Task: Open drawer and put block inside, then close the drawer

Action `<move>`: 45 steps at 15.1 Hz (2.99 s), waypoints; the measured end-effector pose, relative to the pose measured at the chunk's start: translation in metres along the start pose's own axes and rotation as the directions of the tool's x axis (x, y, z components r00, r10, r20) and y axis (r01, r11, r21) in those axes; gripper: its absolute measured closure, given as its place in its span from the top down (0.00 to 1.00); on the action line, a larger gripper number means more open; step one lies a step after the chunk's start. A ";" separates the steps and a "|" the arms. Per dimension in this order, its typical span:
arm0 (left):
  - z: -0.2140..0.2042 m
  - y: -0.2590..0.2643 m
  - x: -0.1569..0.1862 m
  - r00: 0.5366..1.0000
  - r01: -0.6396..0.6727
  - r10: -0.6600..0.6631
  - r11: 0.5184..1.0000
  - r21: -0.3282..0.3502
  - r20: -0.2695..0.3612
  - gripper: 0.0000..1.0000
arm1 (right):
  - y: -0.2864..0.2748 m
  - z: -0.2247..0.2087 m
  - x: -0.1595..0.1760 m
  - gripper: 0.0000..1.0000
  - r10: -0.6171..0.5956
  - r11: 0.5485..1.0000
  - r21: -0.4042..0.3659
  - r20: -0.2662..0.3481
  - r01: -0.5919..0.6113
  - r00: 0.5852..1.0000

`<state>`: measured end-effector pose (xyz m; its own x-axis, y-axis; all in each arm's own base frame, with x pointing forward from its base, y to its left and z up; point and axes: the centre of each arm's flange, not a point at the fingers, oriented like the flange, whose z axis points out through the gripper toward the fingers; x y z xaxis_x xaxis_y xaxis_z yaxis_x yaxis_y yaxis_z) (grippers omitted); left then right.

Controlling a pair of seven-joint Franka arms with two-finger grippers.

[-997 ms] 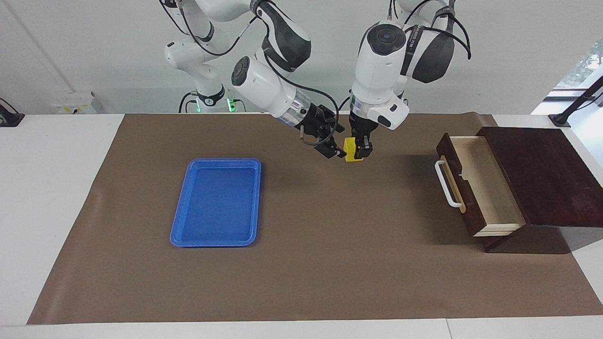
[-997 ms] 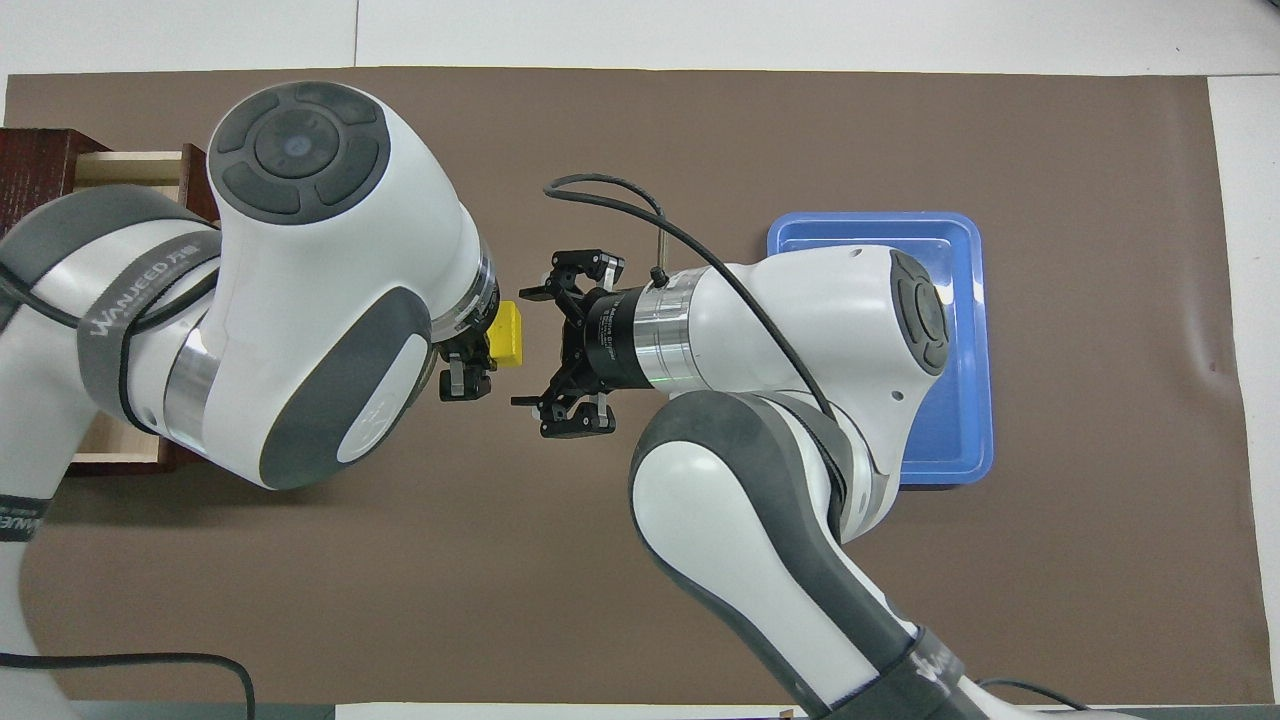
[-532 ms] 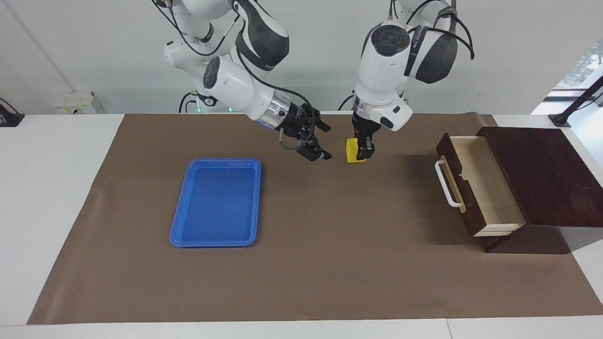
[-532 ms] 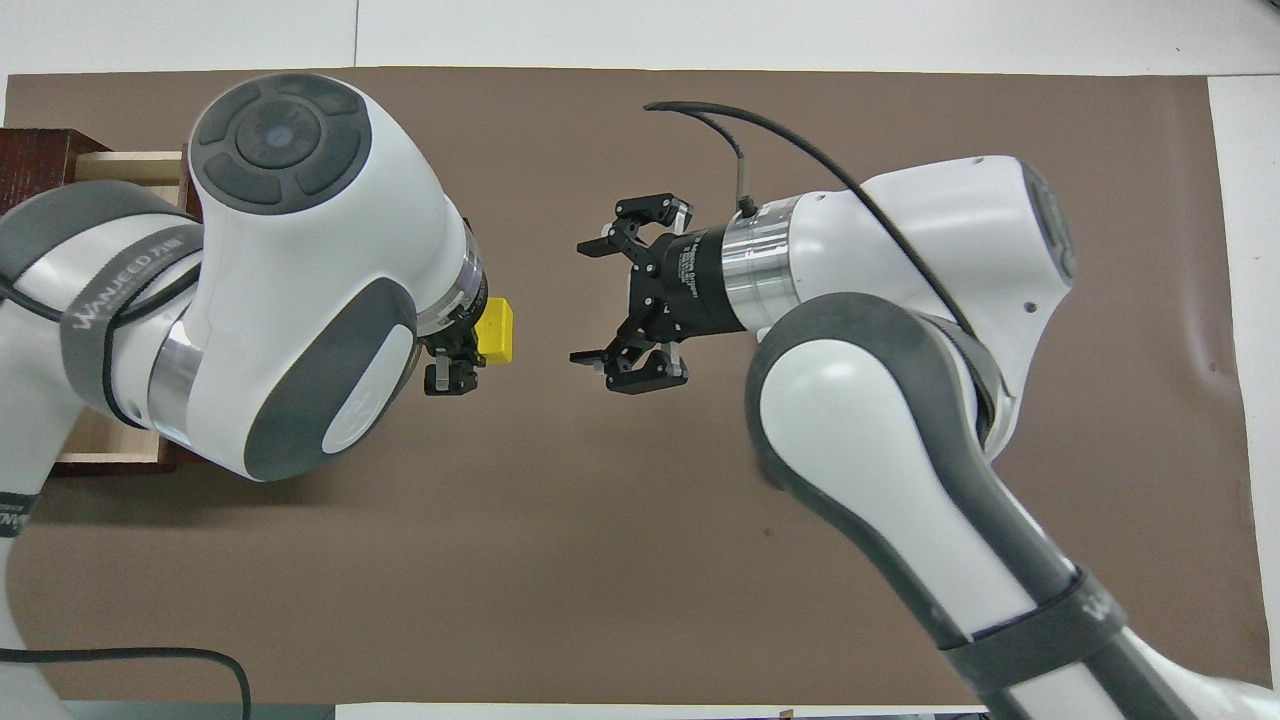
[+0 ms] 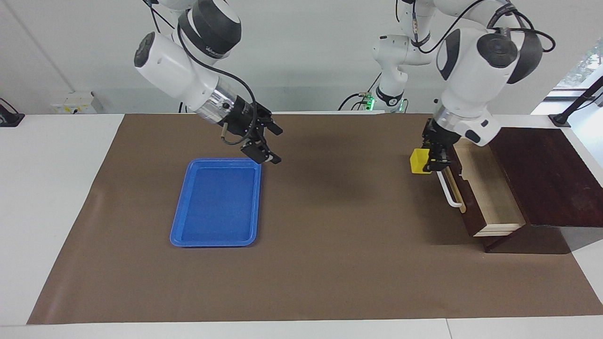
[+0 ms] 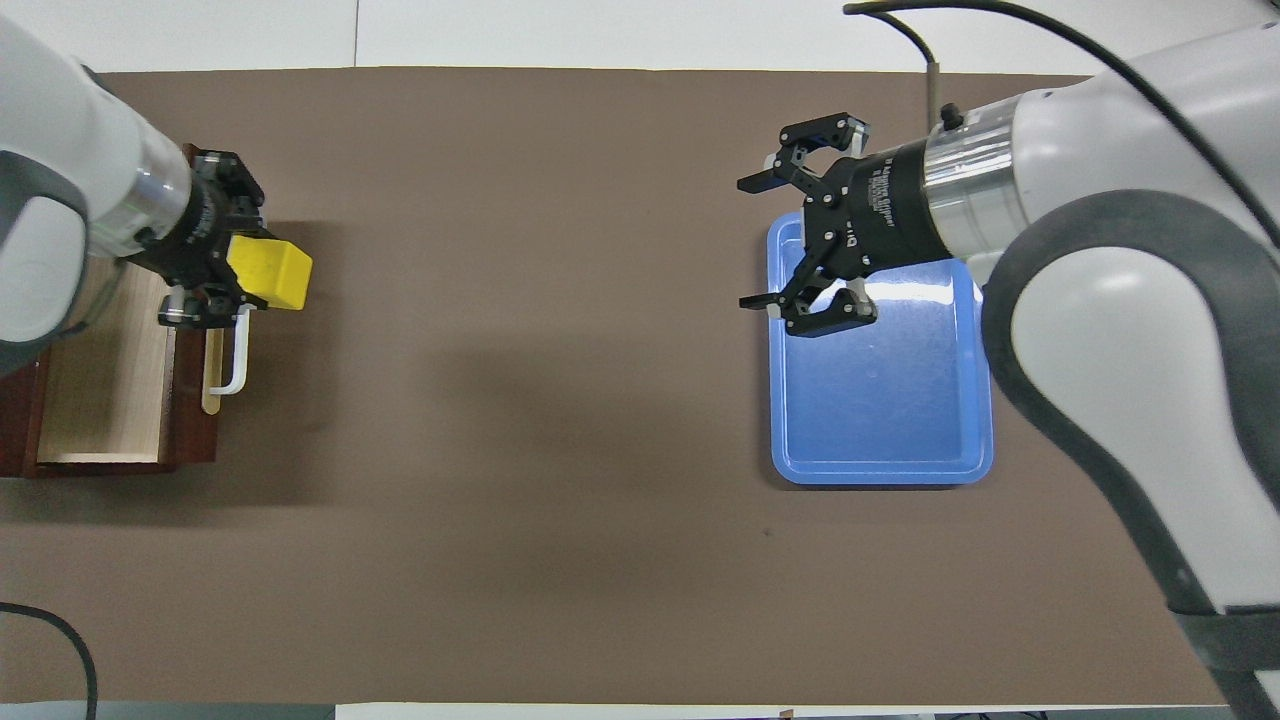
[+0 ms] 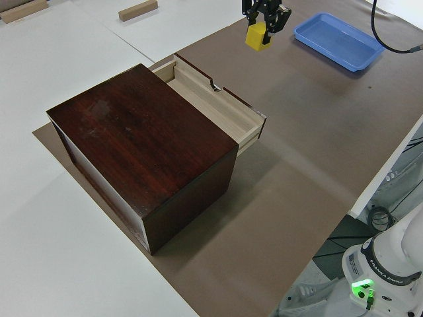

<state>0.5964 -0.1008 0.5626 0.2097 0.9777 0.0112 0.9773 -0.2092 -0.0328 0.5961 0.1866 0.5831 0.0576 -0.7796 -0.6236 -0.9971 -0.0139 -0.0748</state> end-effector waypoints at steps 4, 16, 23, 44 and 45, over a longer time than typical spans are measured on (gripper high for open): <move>0.006 -0.012 0.082 0.998 -0.056 0.056 0.998 -0.003 0.002 0.56 | 0.010 -0.054 0.042 1.00 -0.290 0.956 -0.073 -0.104 0.284 0.951; 0.090 -0.025 0.160 1.000 -0.024 0.023 0.999 -0.047 -0.014 0.56 | 0.051 -0.161 0.120 1.00 -0.947 0.305 -0.505 -0.074 0.808 0.311; 0.122 -0.030 0.150 0.999 -0.035 0.034 0.999 -0.026 -0.005 0.56 | 0.076 -0.175 0.111 1.00 -0.983 0.080 -0.627 0.078 0.775 0.165; 0.038 -0.018 0.071 1.000 0.008 -0.008 0.999 -0.033 -0.011 1.00 | 0.074 -0.184 0.119 1.00 -0.990 0.044 -0.656 0.075 0.754 0.123; 0.039 -0.016 0.057 1.000 0.016 -0.016 0.999 -0.031 -0.011 1.00 | 0.074 -0.184 0.119 1.00 -0.990 0.043 -0.658 0.074 0.752 0.121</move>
<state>0.5917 -0.0407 0.5245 0.1943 0.9807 0.0223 0.9809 -0.1943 -0.0015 0.5204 -0.0227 0.6464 0.9976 -0.0347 -0.0592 -0.0324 -0.9987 0.0393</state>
